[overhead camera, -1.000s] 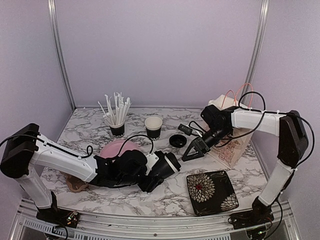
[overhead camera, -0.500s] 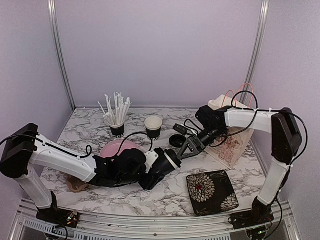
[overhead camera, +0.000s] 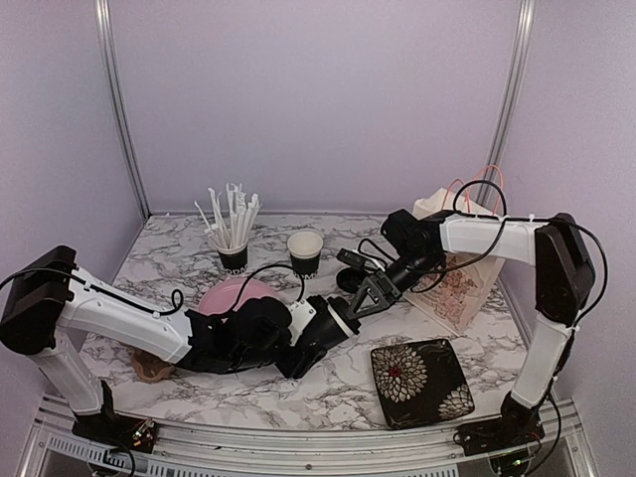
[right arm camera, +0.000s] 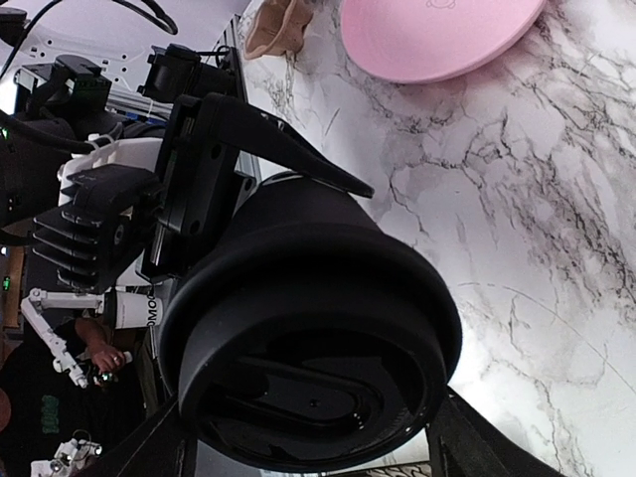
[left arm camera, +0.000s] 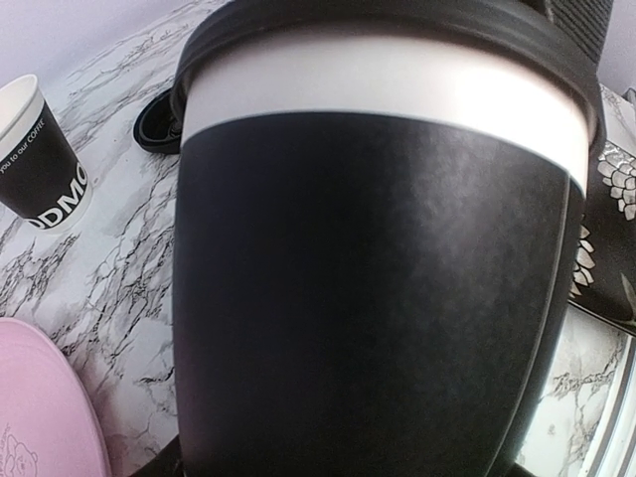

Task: Pack the takeout coffee

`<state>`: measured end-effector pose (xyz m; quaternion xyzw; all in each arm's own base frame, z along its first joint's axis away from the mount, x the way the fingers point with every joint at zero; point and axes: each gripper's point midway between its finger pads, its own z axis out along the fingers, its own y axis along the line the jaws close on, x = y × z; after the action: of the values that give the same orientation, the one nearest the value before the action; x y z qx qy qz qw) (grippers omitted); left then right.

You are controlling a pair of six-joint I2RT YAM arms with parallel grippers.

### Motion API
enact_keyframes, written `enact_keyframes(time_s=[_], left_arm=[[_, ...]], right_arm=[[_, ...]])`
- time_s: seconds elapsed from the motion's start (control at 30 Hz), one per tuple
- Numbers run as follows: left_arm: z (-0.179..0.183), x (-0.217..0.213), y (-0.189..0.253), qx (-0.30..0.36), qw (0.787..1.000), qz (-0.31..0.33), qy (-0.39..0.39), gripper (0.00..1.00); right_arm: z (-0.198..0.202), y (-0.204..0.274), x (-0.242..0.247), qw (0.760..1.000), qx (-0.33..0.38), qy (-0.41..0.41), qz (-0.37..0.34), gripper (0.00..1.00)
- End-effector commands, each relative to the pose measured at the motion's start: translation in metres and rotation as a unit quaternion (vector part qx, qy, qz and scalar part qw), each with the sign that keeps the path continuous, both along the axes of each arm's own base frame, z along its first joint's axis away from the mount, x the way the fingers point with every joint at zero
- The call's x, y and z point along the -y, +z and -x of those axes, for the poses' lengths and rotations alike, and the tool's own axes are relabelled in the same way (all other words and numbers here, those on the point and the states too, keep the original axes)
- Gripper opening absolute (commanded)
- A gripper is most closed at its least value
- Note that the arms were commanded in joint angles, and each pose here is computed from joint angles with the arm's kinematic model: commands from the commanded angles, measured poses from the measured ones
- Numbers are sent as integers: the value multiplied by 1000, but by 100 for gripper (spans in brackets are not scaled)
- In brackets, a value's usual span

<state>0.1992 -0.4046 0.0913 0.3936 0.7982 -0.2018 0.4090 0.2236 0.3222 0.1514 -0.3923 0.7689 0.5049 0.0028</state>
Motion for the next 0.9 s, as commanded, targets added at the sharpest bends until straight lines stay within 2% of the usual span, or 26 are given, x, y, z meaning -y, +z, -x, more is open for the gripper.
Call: enact_keyframes(time_s=[0.0, 0.17, 0.37, 0.4, 0.43, 0.63, 0.73, 0.87], left_arm=[[-2, 5, 16, 19, 1000, 19, 0, 68], [-5, 0, 13, 23, 1000, 13, 14, 75], [-5, -8, 11, 21, 999, 12, 28, 89], [-2, -10, 12, 18, 999, 14, 25, 97], [2, -13, 15, 14, 999, 19, 22, 99], [27, -45, 43, -28, 999, 39, 14, 99], [28, -68, 59, -29, 998, 36, 42, 99], [22, -95, 70, -15, 996, 40, 83, 99]], right_arm=[[-1, 11, -12, 1000, 20, 15, -13, 74], [-8, 11, -12, 998, 56, 19, -6, 61], [-17, 12, -10, 994, 107, 28, 11, 58], [-20, 11, -8, 992, 124, 32, 20, 57], [-24, 11, -7, 989, 141, 37, 25, 57], [-34, 25, -10, 971, 226, 73, 35, 54], [-22, 31, -16, 951, 279, 127, 43, 54], [-6, 26, -19, 914, 341, 202, 93, 54]])
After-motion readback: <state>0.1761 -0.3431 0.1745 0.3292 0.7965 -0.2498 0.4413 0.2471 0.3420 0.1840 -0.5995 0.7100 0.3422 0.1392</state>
